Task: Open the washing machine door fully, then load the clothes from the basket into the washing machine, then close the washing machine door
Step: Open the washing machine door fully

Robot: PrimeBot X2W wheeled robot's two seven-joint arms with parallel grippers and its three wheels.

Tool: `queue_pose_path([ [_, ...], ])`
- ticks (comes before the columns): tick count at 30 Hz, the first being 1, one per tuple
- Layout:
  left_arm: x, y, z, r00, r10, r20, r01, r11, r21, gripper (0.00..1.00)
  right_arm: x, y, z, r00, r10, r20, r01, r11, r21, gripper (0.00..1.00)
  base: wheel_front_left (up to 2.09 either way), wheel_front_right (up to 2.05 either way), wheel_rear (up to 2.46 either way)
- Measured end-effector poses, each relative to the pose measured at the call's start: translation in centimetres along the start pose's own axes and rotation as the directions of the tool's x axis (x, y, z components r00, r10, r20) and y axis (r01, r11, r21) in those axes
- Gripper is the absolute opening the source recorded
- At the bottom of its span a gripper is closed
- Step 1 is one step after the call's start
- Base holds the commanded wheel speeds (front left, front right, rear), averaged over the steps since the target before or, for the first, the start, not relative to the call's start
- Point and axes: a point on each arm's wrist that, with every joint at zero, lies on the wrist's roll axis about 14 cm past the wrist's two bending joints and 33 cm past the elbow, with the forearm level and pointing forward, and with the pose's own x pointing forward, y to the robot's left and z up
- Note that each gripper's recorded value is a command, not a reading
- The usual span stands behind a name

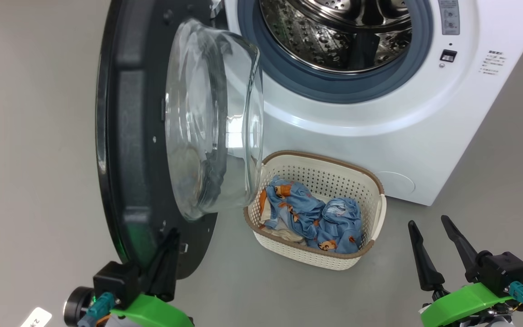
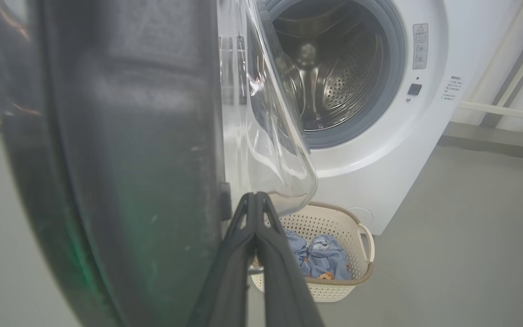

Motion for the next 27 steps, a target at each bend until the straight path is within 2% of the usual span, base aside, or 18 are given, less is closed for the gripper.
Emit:
queue_pose_path([
  [16,0.1,6.0,-1.3,0.985,0.17,-0.025,-0.17,0.985,0.016,0.0,0.5,0.4,-1.1,0.999,0.033,-0.028,-0.033,0.999,-0.006,1.0,0.0,0.0,0.0],
  [27,1.5,10.5,-0.9,0.96,0.281,-0.009,-0.281,0.959,0.03,0.0,0.3,-0.5,-2.0,0.998,0.03,-0.056,-0.031,0.999,-0.02,1.0,0.0,0.0,0.0],
])
